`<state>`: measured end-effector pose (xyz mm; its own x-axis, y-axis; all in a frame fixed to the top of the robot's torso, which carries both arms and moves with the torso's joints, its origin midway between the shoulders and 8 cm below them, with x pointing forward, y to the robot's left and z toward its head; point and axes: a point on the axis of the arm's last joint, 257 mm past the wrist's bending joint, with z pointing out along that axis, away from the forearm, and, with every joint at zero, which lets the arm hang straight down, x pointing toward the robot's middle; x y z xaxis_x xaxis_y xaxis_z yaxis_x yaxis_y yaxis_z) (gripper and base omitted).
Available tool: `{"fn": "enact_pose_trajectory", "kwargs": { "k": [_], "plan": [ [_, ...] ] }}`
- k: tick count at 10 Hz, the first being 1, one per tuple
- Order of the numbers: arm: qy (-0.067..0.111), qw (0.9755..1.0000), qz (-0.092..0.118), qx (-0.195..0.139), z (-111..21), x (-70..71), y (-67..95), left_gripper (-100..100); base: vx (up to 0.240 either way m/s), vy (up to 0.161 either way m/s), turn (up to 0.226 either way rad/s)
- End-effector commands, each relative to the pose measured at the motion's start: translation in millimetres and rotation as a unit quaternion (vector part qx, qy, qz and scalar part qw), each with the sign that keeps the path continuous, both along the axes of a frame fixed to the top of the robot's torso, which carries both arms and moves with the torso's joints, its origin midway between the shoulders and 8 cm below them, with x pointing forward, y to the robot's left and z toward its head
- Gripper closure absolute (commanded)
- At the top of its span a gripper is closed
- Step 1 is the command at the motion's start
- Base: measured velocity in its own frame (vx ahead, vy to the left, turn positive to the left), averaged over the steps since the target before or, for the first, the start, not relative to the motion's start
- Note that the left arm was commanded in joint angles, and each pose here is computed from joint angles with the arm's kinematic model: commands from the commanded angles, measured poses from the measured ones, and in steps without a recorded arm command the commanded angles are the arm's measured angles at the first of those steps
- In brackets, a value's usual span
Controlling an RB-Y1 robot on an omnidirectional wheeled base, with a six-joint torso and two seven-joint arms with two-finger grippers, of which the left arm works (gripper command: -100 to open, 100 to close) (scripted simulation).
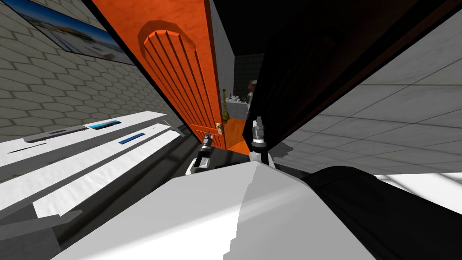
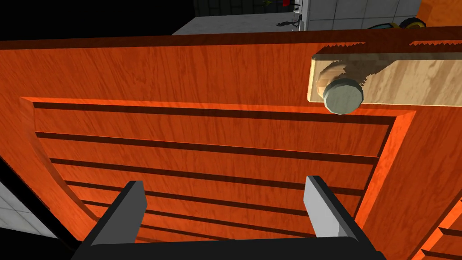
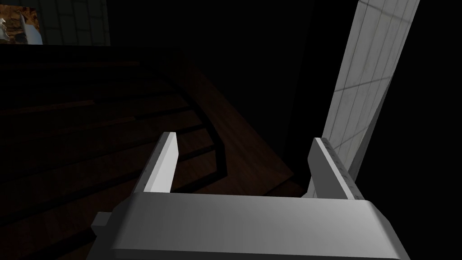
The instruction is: Push the door open
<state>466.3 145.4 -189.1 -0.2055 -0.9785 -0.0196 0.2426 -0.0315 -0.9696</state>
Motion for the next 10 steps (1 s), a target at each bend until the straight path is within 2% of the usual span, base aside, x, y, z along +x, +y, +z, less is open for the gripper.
{"fn": "enact_pose_trajectory", "kwargs": {
  "k": [1,5,6,8,9,10],
  "plan": [
    [0.019,0.9998,-0.009,0.002,-16.8,5.6,-10.4,-100,0.066,0.119,-0.086],
    [0.060,0.9978,-0.029,0.008,-52.4,11.1,-27.7,-100,0.064,0.110,-0.104],
    [0.076,0.9964,-0.036,0.012,-67.3,12.6,-34.5,-100,0.094,0.131,-0.127],
    [0.091,0.9948,-0.043,0.015,-80.2,13.4,-40.3,-100,0.082,0.114,-0.100],
    [0.103,0.9933,-0.048,0.018,-91.3,13.9,-45.0,-100,0.058,0.122,-0.080],
    [0.108,0.9927,-0.050,0.019,-95.4,14.0,-46.7,-100,0.061,0.096,-0.084]
  ]
}}
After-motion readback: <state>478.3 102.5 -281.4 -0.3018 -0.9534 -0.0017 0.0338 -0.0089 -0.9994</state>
